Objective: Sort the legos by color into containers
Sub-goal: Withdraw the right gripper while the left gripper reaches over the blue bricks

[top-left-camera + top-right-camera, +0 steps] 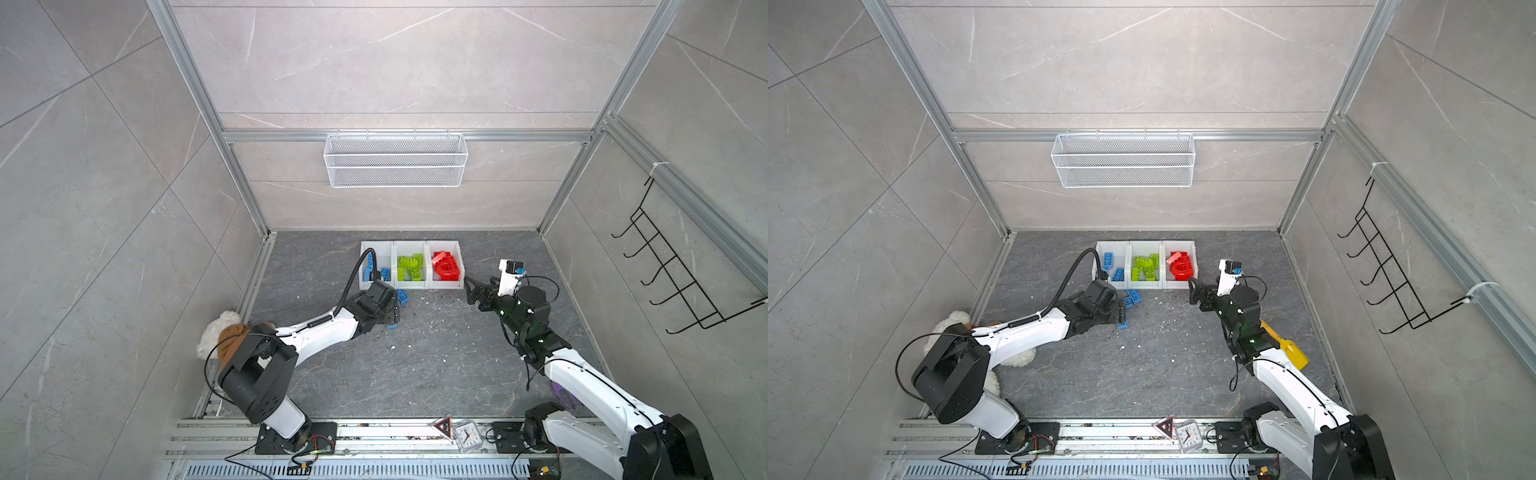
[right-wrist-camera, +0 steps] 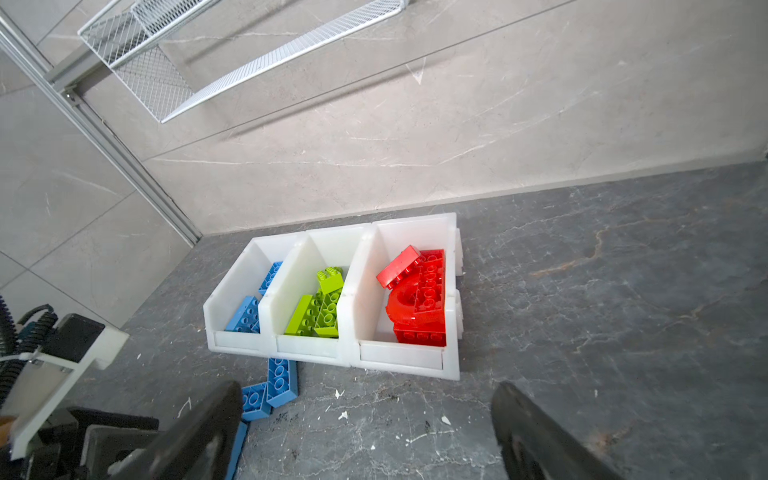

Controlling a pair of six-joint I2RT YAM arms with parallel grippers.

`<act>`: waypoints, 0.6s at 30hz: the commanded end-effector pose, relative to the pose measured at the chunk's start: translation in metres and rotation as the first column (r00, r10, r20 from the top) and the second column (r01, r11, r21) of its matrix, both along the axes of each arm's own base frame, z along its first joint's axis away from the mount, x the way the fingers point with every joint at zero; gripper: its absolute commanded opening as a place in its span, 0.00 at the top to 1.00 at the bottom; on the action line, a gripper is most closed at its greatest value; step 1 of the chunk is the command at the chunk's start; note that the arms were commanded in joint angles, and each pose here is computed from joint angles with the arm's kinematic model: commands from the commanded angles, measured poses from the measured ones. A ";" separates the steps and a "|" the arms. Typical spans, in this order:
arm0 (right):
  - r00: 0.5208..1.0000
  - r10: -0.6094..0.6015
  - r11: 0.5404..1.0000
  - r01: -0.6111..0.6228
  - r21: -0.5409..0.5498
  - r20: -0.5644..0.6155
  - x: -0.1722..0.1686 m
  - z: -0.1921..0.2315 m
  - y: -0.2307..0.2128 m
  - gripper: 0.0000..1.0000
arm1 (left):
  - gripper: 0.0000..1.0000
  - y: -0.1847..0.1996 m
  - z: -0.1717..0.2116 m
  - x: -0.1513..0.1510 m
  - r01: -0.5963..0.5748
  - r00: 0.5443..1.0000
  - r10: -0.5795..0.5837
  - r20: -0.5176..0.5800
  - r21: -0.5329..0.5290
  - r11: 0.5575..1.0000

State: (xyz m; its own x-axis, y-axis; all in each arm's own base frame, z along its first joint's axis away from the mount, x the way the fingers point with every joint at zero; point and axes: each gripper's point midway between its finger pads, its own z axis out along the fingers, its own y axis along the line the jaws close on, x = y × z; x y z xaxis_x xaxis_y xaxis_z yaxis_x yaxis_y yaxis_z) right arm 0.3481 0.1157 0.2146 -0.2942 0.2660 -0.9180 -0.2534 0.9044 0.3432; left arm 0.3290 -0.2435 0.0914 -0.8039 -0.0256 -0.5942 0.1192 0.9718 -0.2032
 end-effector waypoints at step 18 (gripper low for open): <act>0.993 0.094 0.990 -0.086 0.114 -0.072 0.011 -0.032 0.024 0.04 | 0.34 -0.020 -0.023 -0.005 -0.046 0.992 0.055 -0.109 0.083 0.995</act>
State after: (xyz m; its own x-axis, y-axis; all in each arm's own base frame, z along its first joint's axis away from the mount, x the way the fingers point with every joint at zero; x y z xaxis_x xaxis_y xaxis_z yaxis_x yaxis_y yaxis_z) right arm 0.3530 0.1332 0.1682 -0.4092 0.3084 -0.8588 -0.2706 0.8578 0.4370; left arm 0.3258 -0.2669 0.0688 -0.8591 -0.0078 -0.5118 0.0836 0.9843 -0.1554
